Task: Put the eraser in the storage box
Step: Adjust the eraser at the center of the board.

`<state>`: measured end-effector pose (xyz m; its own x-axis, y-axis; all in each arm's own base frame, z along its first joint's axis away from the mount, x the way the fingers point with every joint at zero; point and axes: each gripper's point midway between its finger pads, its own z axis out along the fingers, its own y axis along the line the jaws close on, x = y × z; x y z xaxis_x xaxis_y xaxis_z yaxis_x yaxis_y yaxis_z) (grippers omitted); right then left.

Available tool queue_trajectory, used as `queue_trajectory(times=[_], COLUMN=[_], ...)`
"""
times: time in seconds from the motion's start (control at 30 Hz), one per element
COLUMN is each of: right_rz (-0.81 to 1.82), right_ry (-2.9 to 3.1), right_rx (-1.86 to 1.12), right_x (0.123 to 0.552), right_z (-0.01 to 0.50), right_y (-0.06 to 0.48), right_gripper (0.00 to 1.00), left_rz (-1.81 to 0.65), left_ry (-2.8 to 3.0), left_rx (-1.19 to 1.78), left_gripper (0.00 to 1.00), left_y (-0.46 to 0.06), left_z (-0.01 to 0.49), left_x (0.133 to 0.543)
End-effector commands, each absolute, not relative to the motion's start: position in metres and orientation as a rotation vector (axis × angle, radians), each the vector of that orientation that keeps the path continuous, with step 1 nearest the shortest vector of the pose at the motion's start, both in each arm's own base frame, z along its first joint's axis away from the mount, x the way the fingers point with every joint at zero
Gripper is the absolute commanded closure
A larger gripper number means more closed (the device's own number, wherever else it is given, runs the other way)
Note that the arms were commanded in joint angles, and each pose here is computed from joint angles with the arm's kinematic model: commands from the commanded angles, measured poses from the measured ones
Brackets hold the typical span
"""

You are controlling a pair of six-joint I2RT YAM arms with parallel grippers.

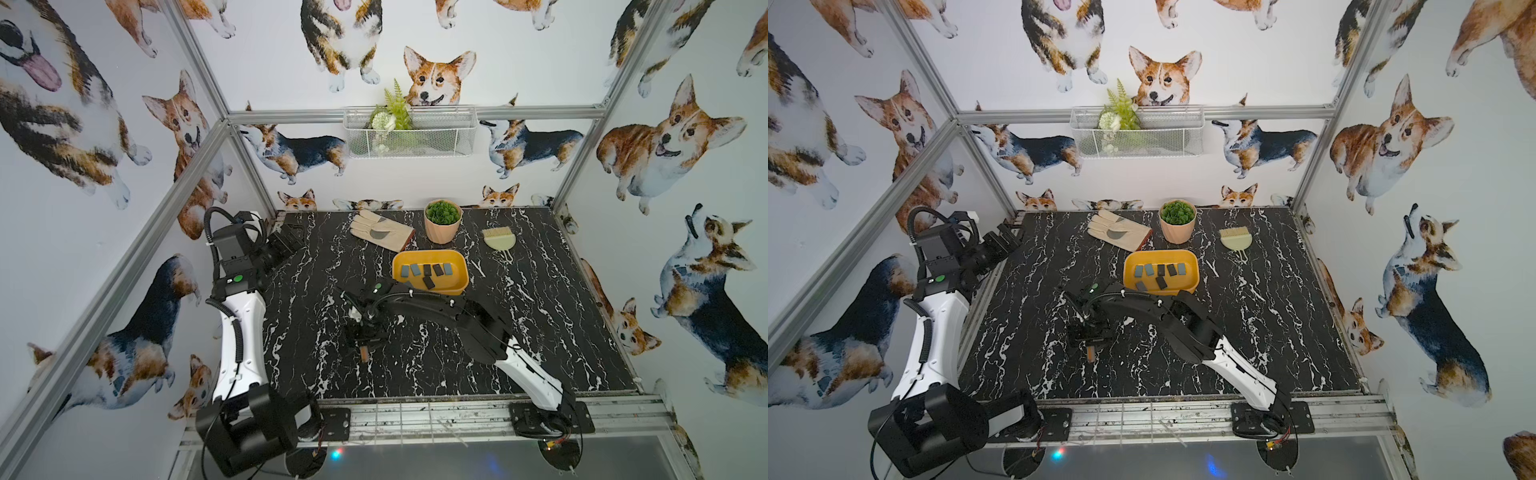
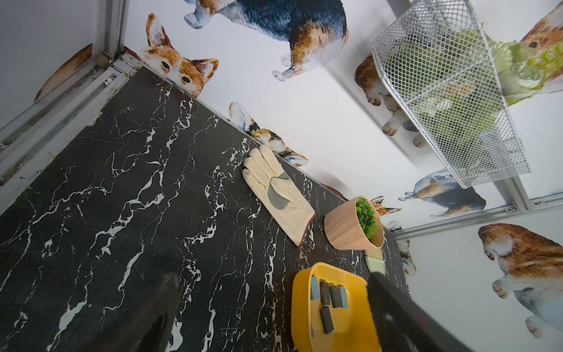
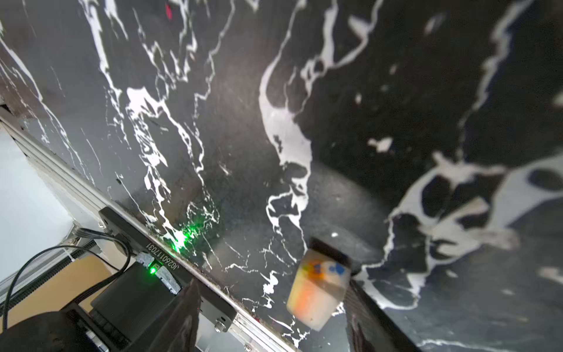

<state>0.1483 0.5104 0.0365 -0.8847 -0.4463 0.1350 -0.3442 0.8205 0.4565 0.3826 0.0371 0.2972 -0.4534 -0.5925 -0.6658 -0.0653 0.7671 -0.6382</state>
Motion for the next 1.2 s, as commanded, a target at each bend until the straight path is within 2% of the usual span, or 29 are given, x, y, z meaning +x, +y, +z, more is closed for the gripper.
queue_trajectory(times=[0.0,0.23,0.67,0.83,1.1,1.17], right_rz=[-0.457,-0.251,-0.130,-0.087,-0.007,0.031], right_ry=[-2.807,-2.837,-2.849,-2.847,-2.860,-2.875], right_rx=[0.705,0.908,1.016,1.014,1.036,1.042], right_x=[0.150,0.142,0.135,0.136,0.139,0.143], right_z=[0.030,0.030,0.029,0.023,0.020,0.020], right_y=[0.489,0.469,0.475,0.475,0.472,0.468], right_gripper=[0.25,0.26,0.29,0.36,0.55,0.56], left_rz=[-0.675,-0.681,-0.689,-0.686,-0.703,-0.705], left_ry=[1.961,1.958,1.949,1.941,1.923,1.922], left_rx=[-0.475,-0.474,-0.467,-0.480,-0.500,-0.501], left_gripper=[0.02,0.02,0.02,0.02,0.02,0.02], left_y=[0.035,0.034,0.034,0.039,0.046,0.046], left_z=[0.301,0.300,0.301,0.302,0.301,0.301], left_x=[0.382,0.380,0.381,0.381,0.382,0.382])
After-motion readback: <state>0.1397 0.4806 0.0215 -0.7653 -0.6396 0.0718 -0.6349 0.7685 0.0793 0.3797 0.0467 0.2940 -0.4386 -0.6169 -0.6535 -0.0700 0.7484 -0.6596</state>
